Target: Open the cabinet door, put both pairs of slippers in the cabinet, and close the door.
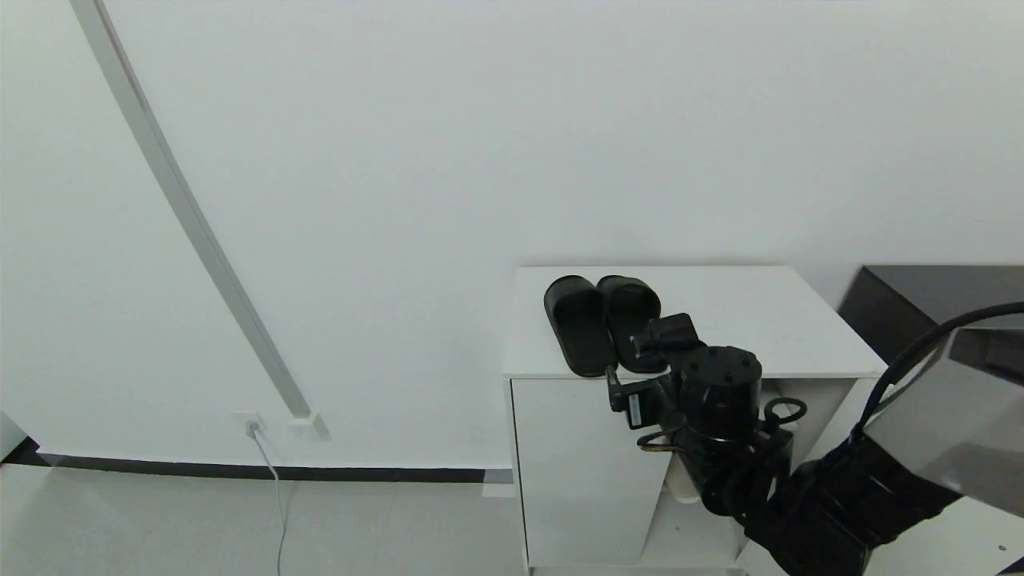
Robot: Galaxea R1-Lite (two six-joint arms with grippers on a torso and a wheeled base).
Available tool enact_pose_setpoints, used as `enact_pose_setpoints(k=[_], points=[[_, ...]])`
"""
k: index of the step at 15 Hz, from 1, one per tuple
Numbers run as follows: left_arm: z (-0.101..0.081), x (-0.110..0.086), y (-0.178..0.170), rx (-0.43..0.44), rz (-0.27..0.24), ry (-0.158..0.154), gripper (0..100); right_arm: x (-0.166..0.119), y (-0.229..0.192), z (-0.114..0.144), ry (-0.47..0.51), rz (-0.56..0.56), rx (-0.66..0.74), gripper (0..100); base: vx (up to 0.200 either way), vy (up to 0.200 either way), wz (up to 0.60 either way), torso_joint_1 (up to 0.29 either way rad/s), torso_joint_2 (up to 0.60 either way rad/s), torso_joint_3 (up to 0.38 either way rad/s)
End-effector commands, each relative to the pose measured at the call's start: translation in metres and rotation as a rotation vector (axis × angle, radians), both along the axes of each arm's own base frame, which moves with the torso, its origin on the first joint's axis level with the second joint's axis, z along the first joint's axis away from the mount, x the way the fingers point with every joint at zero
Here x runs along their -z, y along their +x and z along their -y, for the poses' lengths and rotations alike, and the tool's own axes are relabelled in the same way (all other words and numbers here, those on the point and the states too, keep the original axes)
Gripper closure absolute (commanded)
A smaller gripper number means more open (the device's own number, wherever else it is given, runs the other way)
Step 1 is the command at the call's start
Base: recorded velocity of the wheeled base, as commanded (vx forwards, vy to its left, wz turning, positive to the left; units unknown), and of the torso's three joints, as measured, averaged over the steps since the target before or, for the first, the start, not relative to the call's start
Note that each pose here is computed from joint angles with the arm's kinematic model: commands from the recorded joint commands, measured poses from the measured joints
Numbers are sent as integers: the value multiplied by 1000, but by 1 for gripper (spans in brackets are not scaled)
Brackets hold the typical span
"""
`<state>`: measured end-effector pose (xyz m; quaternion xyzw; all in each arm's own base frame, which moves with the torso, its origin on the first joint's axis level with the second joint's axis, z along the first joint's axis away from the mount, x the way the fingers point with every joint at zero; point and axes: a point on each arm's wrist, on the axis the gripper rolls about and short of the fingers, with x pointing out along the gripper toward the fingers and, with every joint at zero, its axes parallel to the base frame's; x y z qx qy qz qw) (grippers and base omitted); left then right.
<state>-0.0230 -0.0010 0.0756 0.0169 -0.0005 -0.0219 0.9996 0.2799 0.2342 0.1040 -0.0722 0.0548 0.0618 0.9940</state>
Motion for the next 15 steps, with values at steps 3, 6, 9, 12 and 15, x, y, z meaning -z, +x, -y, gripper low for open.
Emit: enact_pose_setpoints(k=[3,6,9,12,15], points=[[0,0,0,-1,-2,-2,100,-57,11,-6,148,-72,36,0,0,0,0,0,0,0],[0,0,0,-2,-2,-2,100,-54,12,-11,168,-164,54,0,0,0,0,0,0,0],[0,0,0,-2,-2,-2,100,-42,14,-15,167,-190,58,0,0,0,0,0,0,0],[0,0,0,-2,-2,-2,100,-25,17,-18,165,-224,58,0,200,0,0,4,2,2],[0,0,0,-2,-2,-2,100,-10,22,-22,170,-222,46,0,200,0,0,-5,-4,4]])
